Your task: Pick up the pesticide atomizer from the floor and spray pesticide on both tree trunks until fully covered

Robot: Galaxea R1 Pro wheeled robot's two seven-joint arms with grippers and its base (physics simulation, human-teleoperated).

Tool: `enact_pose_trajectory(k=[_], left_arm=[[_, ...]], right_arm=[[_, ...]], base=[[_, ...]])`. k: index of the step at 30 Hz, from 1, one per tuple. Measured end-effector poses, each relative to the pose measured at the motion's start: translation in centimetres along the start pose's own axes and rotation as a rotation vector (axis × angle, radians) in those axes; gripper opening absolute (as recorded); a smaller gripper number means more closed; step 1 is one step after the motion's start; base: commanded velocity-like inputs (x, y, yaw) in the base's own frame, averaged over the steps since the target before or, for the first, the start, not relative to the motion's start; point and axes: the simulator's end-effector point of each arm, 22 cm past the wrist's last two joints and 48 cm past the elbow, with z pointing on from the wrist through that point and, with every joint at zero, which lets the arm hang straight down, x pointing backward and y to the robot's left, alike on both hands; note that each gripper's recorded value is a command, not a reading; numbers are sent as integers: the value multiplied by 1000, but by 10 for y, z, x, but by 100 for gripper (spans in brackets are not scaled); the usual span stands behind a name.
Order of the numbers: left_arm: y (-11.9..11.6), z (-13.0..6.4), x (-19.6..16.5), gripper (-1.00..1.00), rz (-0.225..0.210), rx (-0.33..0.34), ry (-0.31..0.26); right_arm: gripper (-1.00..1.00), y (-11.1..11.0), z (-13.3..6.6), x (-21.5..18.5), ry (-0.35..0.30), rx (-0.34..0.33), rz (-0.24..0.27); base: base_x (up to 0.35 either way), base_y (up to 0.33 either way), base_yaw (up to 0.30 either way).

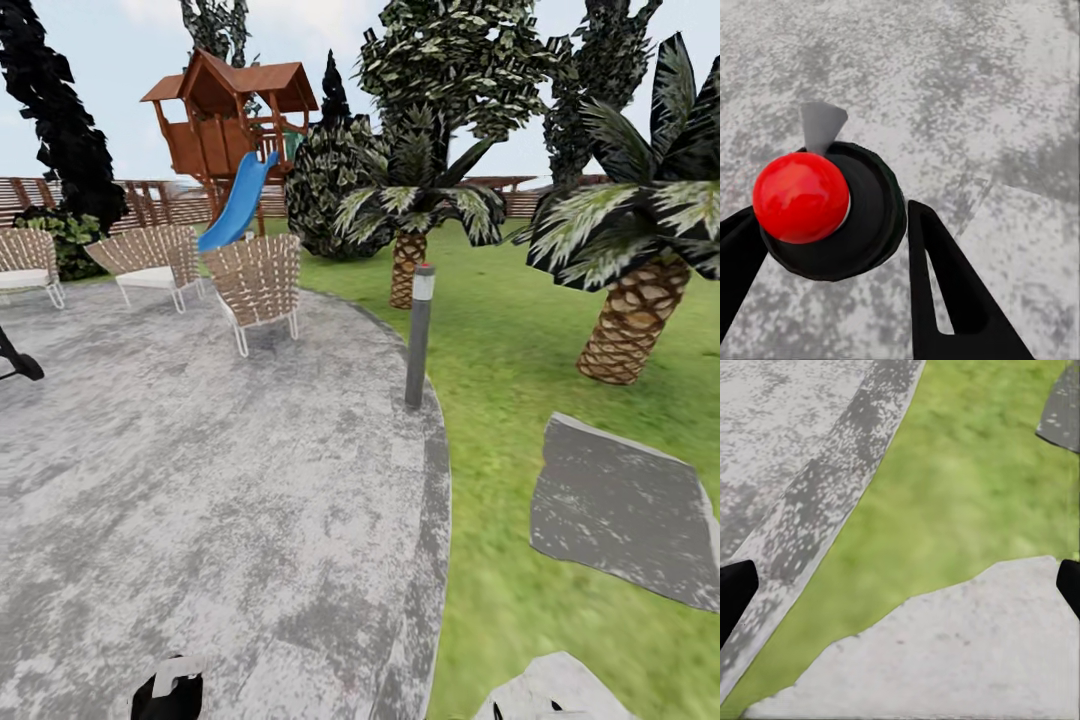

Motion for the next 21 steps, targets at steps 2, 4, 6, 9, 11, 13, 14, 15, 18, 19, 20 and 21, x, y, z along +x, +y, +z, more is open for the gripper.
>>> enact_pose_trajectory(k=[2,4,6,9,11,13,14,15,18,19,20,21], left_arm=[[0,0,-1,-100,0,0,-1],[0,0,-1,-100,-1,0,-2],[0,0,-2,-100,-1,0,-3],[0,0,-2,-100,-2,0,-5],[0,0,-3,-100,-2,0,-6],[0,0,-4,-100,-2,0,-7],[0,0,-4,-100,-2,0,-8],[0,-1,-4,-100,-2,1,-8],[0,-1,-5,-100,-2,0,-10],[0,-1,-5,-100,-2,0,-11],[0,-1,-5,-100,-2,0,-11],[0,-1,-6,-100,-3,0,-12]], right_arm=[[100,0,0,-1,-2,0,0],[100,0,0,-1,-3,0,0],[100,0,0,-2,-4,0,0],[100,0,0,-2,-6,0,0],[100,0,0,-3,-7,0,0],[100,0,0,-3,-8,1,0],[100,0,0,-4,-9,1,0],[100,0,0,-4,-9,1,0],[100,0,0,-5,-11,1,1],[100,0,0,-5,-12,1,1],[100,0,0,-5,-12,1,1],[100,0,0,-5,-13,1,1]], base=[[0,-270,-275],[0,-270,-275],[0,-270,-275],[0,-270,-275],[0,-270,-275],[0,-270,-275],[0,-270,-276],[0,-270,-276],[0,-270,-276],[0,-270,-277],[0,-270,-278],[0,-270,-279]])
